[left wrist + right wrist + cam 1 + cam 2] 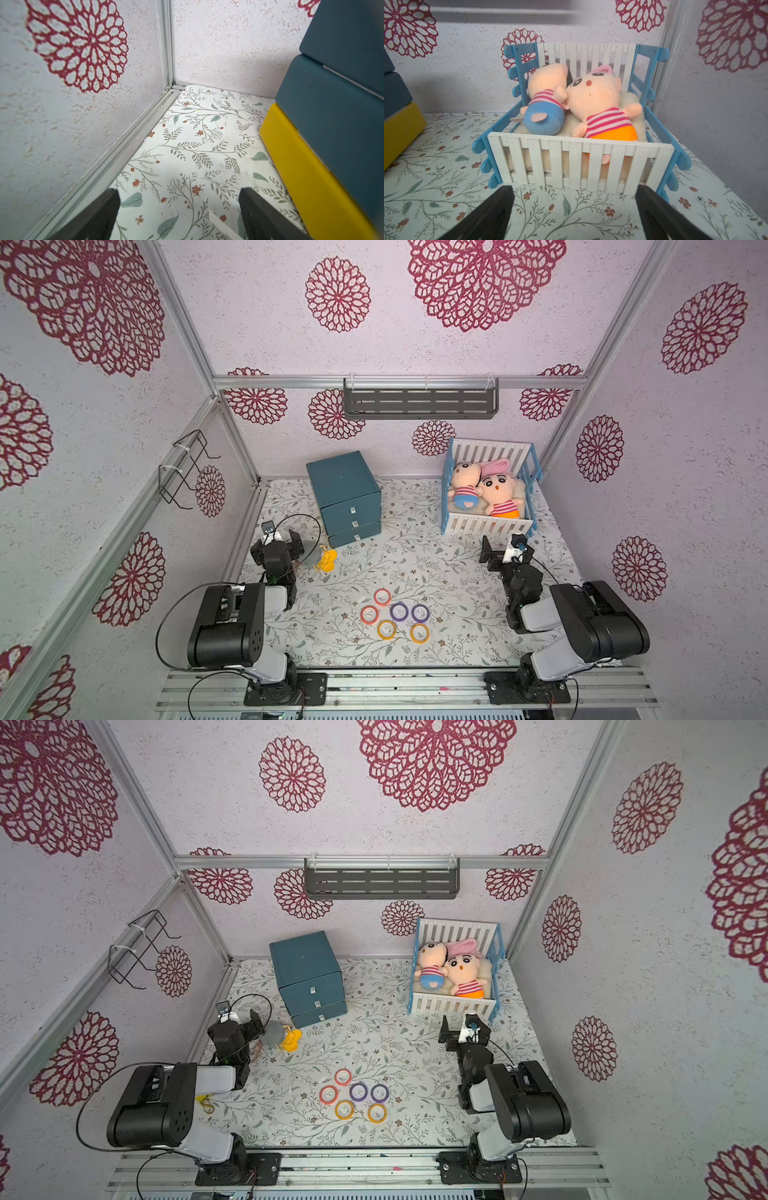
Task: Place the transparent tape into the drawer according to color
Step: Move the storage box to the center of the board.
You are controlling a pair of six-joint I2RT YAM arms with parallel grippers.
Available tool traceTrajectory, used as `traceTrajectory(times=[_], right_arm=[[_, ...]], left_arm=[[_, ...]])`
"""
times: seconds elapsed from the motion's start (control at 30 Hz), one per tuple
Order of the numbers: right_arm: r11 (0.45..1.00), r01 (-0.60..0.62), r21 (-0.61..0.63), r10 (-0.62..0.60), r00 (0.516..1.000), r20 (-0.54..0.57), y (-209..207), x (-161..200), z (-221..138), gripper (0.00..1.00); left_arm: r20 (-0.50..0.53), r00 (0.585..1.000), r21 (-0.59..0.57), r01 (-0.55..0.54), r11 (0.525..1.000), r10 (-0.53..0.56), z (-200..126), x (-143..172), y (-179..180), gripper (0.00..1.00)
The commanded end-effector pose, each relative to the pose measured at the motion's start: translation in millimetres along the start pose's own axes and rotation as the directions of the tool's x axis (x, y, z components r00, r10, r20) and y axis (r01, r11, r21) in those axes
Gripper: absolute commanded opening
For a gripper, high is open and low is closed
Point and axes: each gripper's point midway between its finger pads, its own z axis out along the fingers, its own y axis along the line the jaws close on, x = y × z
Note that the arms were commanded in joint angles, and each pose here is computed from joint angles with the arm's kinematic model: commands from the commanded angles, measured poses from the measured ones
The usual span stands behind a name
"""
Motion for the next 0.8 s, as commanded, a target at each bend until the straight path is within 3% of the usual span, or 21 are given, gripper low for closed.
traceTrajectory(times=[0.0,0.63,0.77], right_arm=[[1.000,0.005,-0.003,-0.005,0.998,0.062,0.7,-18.7,2.7,0.99],[1.000,0.003,0.001,-0.003,0.998,0.055,0.2,-18.1,4.5,0.99],[0.999,-0.018,0.049,0.015,0.998,0.064,-8.3,-23.4,2.8,0.99]], left_arm=[[0.023,1.000,0.000,0.012,1.000,-0.012,2.1,-6.2,0.8,0.97],[0.017,1.000,0.009,0.015,1.000,-0.015,3.0,-5.6,0.1,0.97],[0.021,1.000,0.007,0.016,1.000,-0.017,2.2,-5.8,1.1,0.97]])
